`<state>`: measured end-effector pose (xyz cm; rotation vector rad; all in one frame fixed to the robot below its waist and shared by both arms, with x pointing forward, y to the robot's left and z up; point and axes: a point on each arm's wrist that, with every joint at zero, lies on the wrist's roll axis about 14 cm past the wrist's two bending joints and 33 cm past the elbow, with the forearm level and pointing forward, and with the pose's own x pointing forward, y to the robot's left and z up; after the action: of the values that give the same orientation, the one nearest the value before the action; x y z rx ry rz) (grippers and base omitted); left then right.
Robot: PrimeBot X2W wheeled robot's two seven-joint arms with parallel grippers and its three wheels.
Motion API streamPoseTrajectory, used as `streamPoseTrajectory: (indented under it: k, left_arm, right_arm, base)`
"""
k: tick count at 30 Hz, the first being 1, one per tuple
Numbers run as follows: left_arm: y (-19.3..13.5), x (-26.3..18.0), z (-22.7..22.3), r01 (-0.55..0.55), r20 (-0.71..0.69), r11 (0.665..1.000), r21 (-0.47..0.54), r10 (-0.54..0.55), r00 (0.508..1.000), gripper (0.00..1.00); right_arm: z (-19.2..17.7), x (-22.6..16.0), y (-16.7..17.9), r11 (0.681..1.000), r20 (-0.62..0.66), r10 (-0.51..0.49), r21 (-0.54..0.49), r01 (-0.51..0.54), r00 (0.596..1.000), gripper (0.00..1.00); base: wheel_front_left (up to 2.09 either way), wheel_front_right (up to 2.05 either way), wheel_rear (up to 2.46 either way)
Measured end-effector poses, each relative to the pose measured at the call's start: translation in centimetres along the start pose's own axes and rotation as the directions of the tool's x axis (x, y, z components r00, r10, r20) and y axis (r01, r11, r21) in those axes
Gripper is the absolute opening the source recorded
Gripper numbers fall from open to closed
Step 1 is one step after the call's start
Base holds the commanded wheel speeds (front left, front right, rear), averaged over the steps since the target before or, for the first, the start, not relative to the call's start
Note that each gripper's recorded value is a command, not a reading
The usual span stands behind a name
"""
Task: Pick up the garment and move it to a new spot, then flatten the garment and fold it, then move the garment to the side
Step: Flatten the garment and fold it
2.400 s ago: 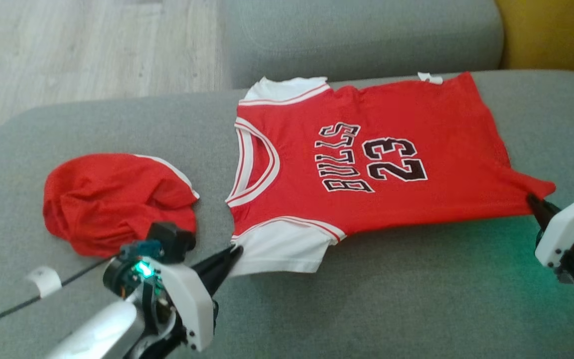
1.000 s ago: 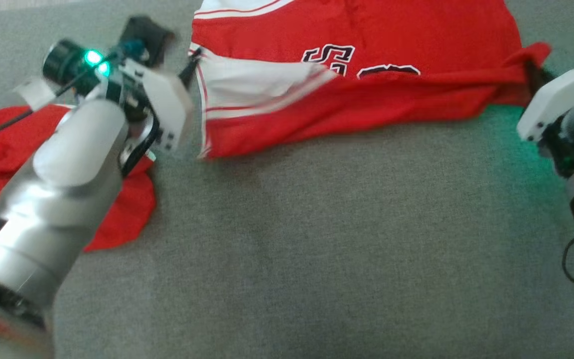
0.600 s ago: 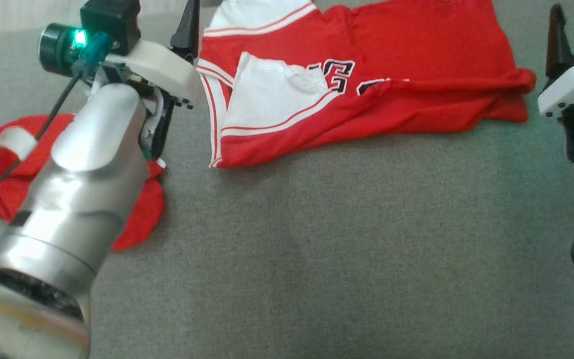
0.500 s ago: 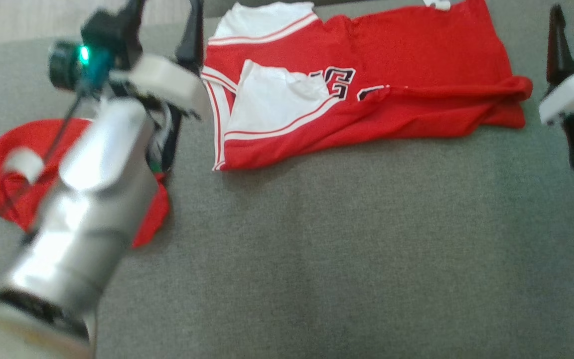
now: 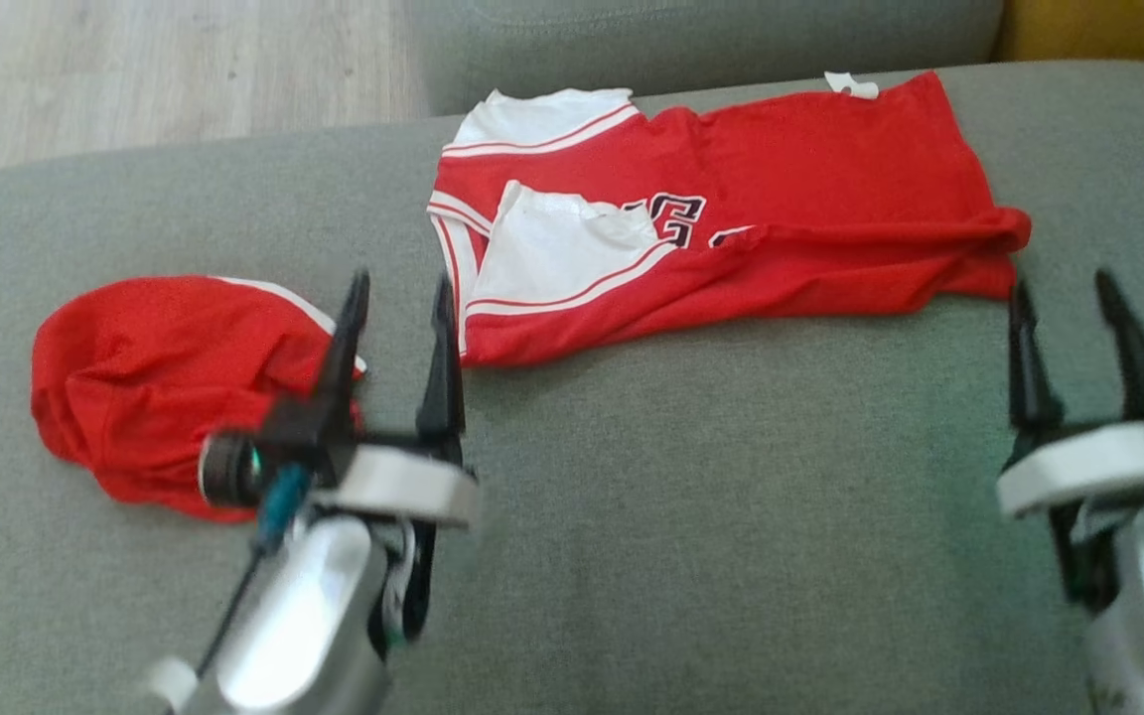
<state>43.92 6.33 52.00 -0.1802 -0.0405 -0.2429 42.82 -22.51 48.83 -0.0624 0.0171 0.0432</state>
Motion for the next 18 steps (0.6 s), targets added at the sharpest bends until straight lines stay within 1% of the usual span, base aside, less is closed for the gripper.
streamPoseTrajectory:
  k: [3,6,9,12,14,18]
  left_arm:
    - [0.1,-1.5,-1.5,-0.017,-0.039,1.000,-0.010,0.017,0.999,1.00]
    - [-0.1,-2.0,-2.7,-0.006,-0.070,1.000,-0.010,0.005,0.998,1.00]
    - [-0.2,-1.8,-3.7,0.012,-0.101,1.000,-0.005,-0.012,0.995,1.00]
    - [-0.2,-1.3,-5.7,0.030,-0.167,1.000,0.003,-0.029,0.986,1.00]
    - [-0.4,-0.8,-7.1,0.051,-0.235,0.999,0.009,-0.047,0.971,1.00]
    - [-0.9,0.6,-9.0,0.063,-0.316,0.998,-0.008,-0.062,0.947,1.00]
  right_arm:
    - [-0.5,-1.4,0.6,1.000,-0.004,-0.007,0.017,0.007,1.000,1.00]
    - [-0.3,-1.9,0.5,0.999,0.008,-0.026,0.028,0.026,1.000,1.00]
    - [0.7,-1.8,0.3,0.999,0.037,-0.034,0.020,0.034,0.999,1.00]
    - [1.2,-1.7,0.1,0.999,0.048,-0.039,0.016,0.038,0.998,1.00]
    - [1.2,-1.7,0.0,0.999,0.050,-0.043,0.014,0.042,0.998,1.00]
    - [0.7,-1.8,-0.3,0.998,0.034,-0.055,0.014,0.054,0.998,1.00]
  base:
    - [0.00,0.00,0.00]
    - [0.00,0.00,0.00]
    - [0.00,0.00,0.00]
    - [0.00,0.00,0.00]
    - [0.00,0.00,0.00]
    - [0.00,0.00,0.00]
